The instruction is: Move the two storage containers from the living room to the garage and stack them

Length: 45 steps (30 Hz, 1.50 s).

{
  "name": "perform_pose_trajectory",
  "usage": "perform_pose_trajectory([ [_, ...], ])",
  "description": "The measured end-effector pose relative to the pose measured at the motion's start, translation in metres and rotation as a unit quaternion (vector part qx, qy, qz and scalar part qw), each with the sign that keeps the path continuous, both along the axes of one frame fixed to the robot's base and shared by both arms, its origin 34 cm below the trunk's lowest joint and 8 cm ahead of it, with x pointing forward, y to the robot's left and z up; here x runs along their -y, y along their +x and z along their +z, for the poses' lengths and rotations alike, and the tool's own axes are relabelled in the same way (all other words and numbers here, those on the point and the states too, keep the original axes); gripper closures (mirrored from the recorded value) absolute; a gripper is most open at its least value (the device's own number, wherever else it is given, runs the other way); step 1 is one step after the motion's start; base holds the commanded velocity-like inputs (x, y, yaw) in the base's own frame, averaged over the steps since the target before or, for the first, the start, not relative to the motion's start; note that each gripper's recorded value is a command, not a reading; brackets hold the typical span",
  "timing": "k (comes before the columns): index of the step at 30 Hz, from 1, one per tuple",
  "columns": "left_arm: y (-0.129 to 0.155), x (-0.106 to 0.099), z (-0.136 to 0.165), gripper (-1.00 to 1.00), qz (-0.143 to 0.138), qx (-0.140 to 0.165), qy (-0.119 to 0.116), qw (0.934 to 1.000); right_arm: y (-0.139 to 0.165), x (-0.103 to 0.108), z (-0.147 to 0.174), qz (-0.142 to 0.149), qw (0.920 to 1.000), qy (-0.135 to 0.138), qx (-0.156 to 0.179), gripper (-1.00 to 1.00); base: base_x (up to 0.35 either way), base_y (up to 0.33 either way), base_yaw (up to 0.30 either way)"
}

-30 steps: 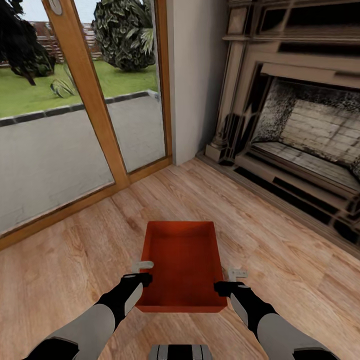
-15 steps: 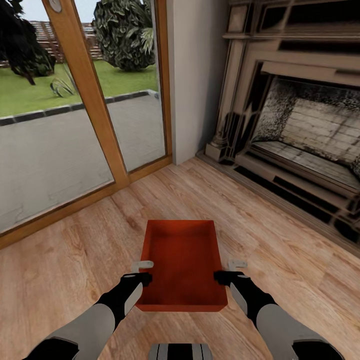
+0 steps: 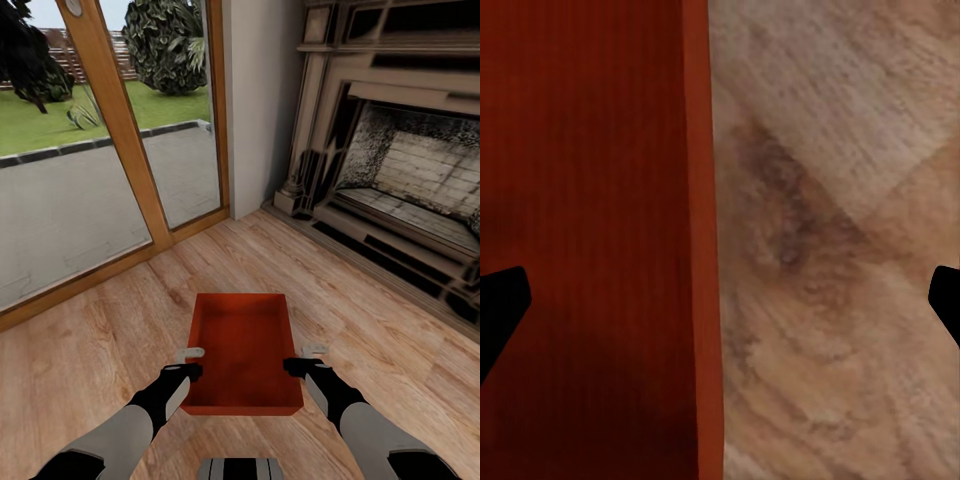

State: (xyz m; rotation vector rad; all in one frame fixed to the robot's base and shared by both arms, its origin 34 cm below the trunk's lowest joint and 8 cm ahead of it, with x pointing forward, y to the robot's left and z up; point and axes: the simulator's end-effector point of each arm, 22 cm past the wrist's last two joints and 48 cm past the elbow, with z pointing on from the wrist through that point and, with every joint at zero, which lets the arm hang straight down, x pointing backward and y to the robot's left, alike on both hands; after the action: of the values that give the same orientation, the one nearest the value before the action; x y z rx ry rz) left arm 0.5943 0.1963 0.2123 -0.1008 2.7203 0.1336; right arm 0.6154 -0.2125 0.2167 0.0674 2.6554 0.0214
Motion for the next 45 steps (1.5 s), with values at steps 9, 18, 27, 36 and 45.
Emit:
perform_pose_trajectory([
  [9, 0.0, 0.0, 0.0, -1.0, 0.0, 0.0, 0.0, 1.0, 0.001, -0.002, 0.001, 0.003, 1.0, 0.0, 0.004, -1.0, 0.0, 0.0, 0.0],
  [18, -0.004, 0.0, -0.014, -1.0, 0.0, 0.0, 0.0, 1.0, -0.003, -0.002, -0.013, 0.003, 1.0, 0.0, 0.003, -1.0, 0.0, 0.0, 0.0],
  [27, -0.005, 0.0, -0.018, -1.0, -0.001, 0.0, 0.0, 1.0, -0.004, -0.002, -0.017, 0.004, 1.0, 0.001, 0.004, -1.0, 0.0, 0.0, 0.0],
  [36, -0.005, 0.0, -0.018, -1.0, 0.0, 0.0, 0.0, 1.0, -0.01, -0.002, -0.021, 0.003, 1.0, 0.001, -0.003, -1.0, 0.0, 0.0, 0.0],
  [45, -0.005, 0.0, -0.018, -1.0, 0.001, 0.0, 0.0, 1.0, -0.015, -0.003, -0.025, 0.001, 1.0, 0.003, -0.006, -1.0, 0.0, 0.0, 0.0],
])
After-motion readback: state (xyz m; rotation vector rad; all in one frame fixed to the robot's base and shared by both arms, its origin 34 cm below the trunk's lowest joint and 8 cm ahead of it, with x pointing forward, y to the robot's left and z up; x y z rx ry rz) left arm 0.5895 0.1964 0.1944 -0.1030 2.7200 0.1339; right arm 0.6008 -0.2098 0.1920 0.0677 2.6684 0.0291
